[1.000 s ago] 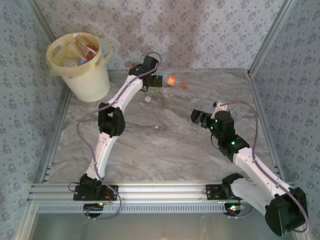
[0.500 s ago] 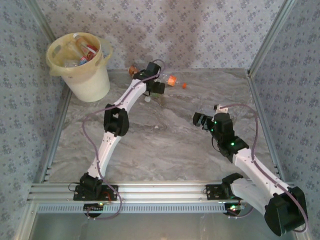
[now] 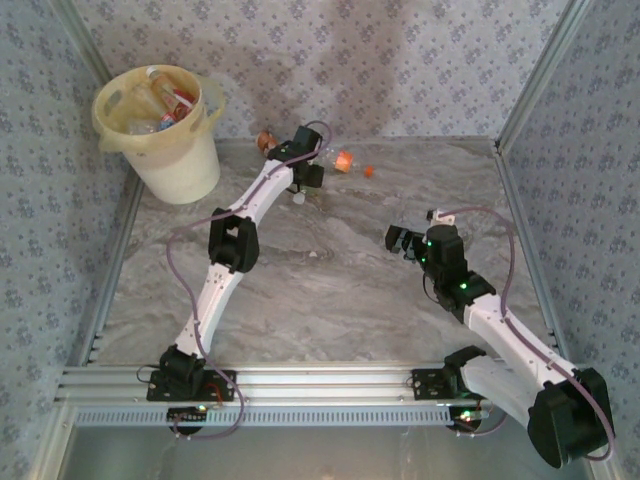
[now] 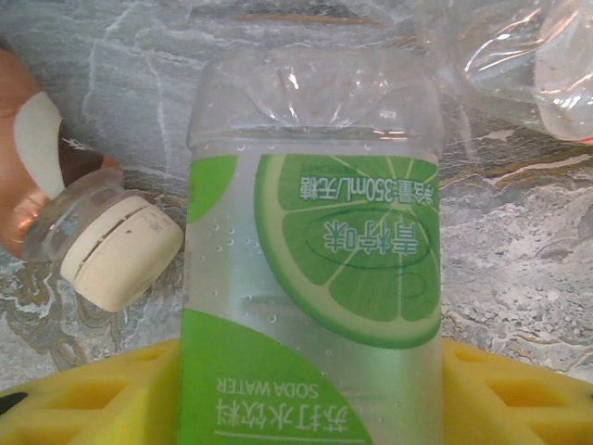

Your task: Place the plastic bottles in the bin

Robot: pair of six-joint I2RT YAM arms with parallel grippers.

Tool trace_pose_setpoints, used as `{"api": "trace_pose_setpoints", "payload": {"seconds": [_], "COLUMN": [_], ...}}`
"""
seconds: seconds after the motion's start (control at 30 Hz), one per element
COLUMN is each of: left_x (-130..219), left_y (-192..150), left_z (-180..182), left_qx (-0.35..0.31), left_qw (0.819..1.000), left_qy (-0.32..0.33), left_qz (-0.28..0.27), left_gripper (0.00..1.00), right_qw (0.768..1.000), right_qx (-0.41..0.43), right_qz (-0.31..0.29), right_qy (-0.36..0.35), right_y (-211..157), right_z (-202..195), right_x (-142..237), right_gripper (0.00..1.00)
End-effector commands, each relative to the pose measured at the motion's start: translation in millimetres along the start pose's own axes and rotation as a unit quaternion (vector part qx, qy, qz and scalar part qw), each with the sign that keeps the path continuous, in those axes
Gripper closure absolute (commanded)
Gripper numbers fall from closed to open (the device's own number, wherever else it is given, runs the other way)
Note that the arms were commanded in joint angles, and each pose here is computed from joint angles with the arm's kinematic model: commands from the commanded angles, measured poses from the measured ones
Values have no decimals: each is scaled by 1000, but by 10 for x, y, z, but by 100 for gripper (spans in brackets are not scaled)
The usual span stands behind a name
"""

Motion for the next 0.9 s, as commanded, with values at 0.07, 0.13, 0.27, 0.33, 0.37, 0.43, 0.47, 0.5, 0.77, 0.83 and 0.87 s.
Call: {"api": "trace_pose_setpoints", "payload": {"seconds": [0.07,0.13,0.27,0.33,0.37,0.43,0.47,0.5,0.77,0.83,0.87], "left_x": [408,590,984,1217,1332,1622,1779,1953,3064,3246,3304], "left_y": [212,294,424,456,463,476,490,491,551,588,600], "left_z": [-44,-69,-94,-79,-65,-3,43,95,1065,1440,1598], "left_qx": [3,8,20,24,24,23,25,30,150,196,215], "left_qw": [999,998,993,988,986,981,978,974,926,907,899], "left_qy": [2,-13,-46,-65,-70,-75,-76,-78,-19,8,14], "left_qz": [-38,-56,-109,-137,-149,-177,-193,-211,-346,-373,-382], "left_gripper": [41,42,42,42,42,42,42,42,40,40,40], "right_qw": [1000,1000,999,999,999,999,999,999,997,996,995], "right_qx": [-5,-9,-18,-18,-18,-19,-19,-20,-39,-40,-40], "right_qz": [-23,-26,-30,-32,-31,-33,-34,-37,-64,-73,-75], "right_qy": [-4,-3,-2,-2,-2,-2,-3,-2,25,40,46], "right_y": [118,132,157,170,172,177,180,187,223,233,236], "right_z": [10,11,17,20,19,19,18,19,71,102,114], "right_x": [60,76,109,126,133,152,156,161,150,153,153], "right_gripper": [0,0,0,0,0,0,0,0,0,0,0]}}
Point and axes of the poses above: each hand's point on the last joint's axis, 136 mm out from that joint toward the fingers, its own x axis back along the fingers, its own z axis along the line the jaws close on, y = z × x, the point moved 9 cm from there along x, back along the fingers, and after that the axes turned 3 degrees about x, right-handed, at the moved point
